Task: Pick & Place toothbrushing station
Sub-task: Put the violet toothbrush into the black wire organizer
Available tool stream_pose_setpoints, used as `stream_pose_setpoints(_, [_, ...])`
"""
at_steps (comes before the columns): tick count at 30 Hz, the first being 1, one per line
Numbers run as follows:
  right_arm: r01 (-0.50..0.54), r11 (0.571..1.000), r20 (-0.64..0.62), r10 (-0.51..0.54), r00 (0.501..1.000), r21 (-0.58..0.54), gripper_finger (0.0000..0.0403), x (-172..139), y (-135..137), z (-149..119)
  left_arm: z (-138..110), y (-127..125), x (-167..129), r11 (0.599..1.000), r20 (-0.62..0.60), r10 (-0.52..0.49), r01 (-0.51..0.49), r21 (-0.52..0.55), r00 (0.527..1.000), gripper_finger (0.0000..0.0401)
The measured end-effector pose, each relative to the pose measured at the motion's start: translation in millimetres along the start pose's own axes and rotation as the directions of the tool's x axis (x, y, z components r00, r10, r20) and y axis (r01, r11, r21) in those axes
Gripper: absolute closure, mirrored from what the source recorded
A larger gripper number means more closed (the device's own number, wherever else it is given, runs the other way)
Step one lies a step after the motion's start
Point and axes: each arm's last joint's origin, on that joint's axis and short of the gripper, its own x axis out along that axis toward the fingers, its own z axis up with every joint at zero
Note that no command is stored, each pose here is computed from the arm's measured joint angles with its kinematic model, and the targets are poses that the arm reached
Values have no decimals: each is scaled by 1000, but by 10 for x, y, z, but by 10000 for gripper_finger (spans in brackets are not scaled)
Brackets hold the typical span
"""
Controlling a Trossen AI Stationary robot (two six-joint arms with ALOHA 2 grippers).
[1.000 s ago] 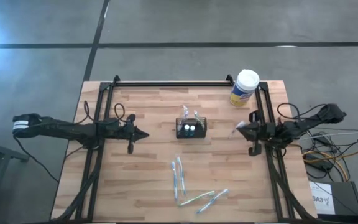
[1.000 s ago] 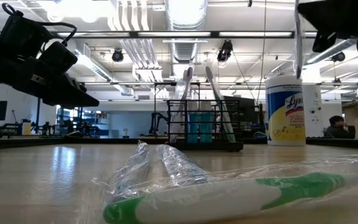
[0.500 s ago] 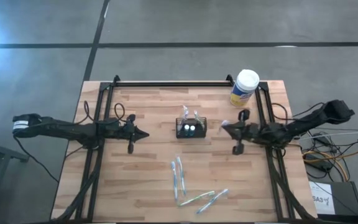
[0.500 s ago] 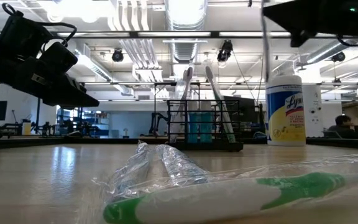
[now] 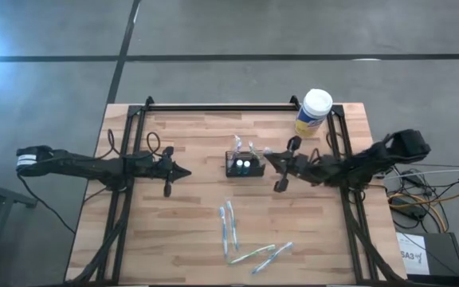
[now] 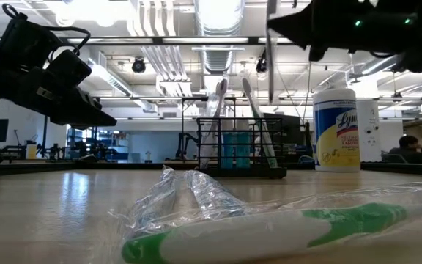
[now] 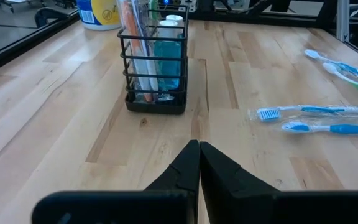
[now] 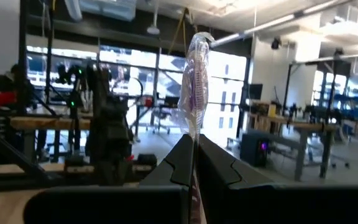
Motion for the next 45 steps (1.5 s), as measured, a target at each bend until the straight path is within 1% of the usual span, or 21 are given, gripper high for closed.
stream_pose_setpoints(7, [19, 1000, -24, -18, 1000, 7, 394, 60, 32, -205, -9, 1, -1, 1000, -5, 0, 0, -1, 1000, 387])
stream_pose_setpoints(10, [64, 998, -49, -65, 997, -4, 394, 62, 39, -300, -9, 0, -1, 1000, -5, 0, 0, -1, 1000, 387])
stream_pose_setpoints(16, [92, 995, -105, -95, 990, -34, 394, 60, 67, -493, -12, 0, -2, 1000, -6, 0, 0, -1, 1000, 387])
stream_pose_setpoints(19, [144, 988, -140, -149, 979, -48, 394, 58, 68, -578, -12, 1, -2, 1000, -6, 0, 0, -1, 1000, 387])
stream_pose_setpoints(25, [141, 989, -191, -148, 970, -48, 394, 52, 97, -733, -13, 1, -2, 1000, -6, 0, 0, -1, 1000, 387])
stream_pose_setpoints(34, [134, 989, -228, -144, 963, -57, 394, 85, 141, -877, -18, 1, -2, 1000, -9, 1, -1, -2, 1000, 387])
stream_pose_setpoints(40, [127, 989, -251, -141, 958, -71, 394, 93, 150, -898, -23, 1, -2, 1000, -13, 1, -1, -2, 1000, 387])
stream_pose_setpoints(45, [132, 990, -248, -141, 958, -52, 394, 94, 148, -884, -26, 1, -2, 1000, -15, 1, -1, -9, 1000, 387])
